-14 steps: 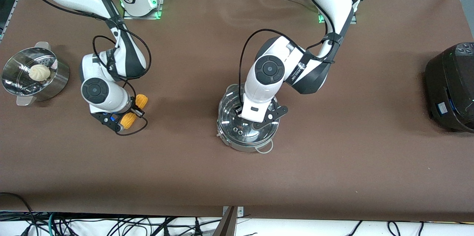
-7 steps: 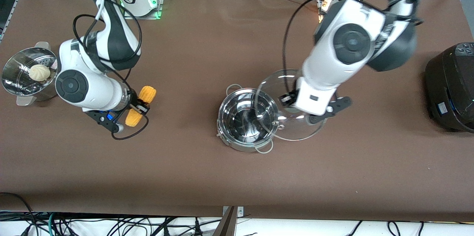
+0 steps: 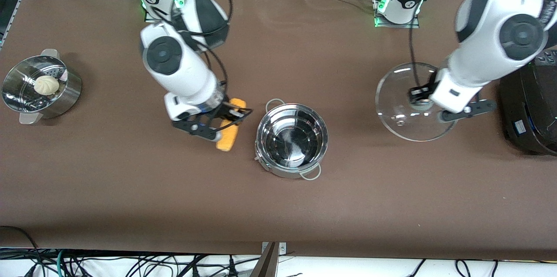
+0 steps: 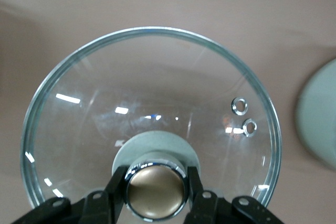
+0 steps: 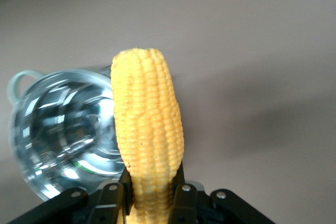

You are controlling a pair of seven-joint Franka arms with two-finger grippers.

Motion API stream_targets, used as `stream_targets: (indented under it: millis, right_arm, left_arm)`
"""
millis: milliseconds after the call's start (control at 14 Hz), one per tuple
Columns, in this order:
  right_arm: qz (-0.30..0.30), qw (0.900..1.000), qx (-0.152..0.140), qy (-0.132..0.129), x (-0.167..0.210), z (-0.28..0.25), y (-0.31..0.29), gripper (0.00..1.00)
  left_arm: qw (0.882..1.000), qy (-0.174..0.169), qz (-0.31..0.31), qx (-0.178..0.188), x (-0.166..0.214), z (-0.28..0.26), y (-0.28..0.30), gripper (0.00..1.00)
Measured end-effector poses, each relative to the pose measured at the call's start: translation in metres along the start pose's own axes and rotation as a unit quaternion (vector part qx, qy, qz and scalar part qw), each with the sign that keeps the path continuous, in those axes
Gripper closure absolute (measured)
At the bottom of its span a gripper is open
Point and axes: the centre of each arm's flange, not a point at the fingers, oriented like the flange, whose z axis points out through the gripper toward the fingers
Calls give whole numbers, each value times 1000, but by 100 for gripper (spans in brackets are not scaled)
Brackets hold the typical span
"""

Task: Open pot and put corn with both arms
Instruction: 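Lift the glass lid off the pot while the right gripper lifts the corn, then lower the corn into the pot while the left gripper sets the lid down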

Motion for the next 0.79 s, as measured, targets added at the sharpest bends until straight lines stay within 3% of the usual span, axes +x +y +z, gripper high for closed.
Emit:
stream_targets:
  millis: [214, 429, 571, 786]
  right_arm:
    - [9, 997, 77, 11, -26, 37, -42, 69]
    - [30, 989, 141, 29, -31, 92, -58, 69]
    - [35, 986, 157, 37, -39, 139, -61, 69]
    - [40, 986, 159, 42, -44, 188, -55, 69]
  left_arm:
    - [1000, 14, -4, -13, -4, 99, -87, 49]
    - [1000, 8, -3, -14, -15, 181, -92, 49]
    - [1000, 8, -2, -15, -8, 214, -89, 49]
    - [1000, 1, 4, -16, -2, 246, -90, 49]
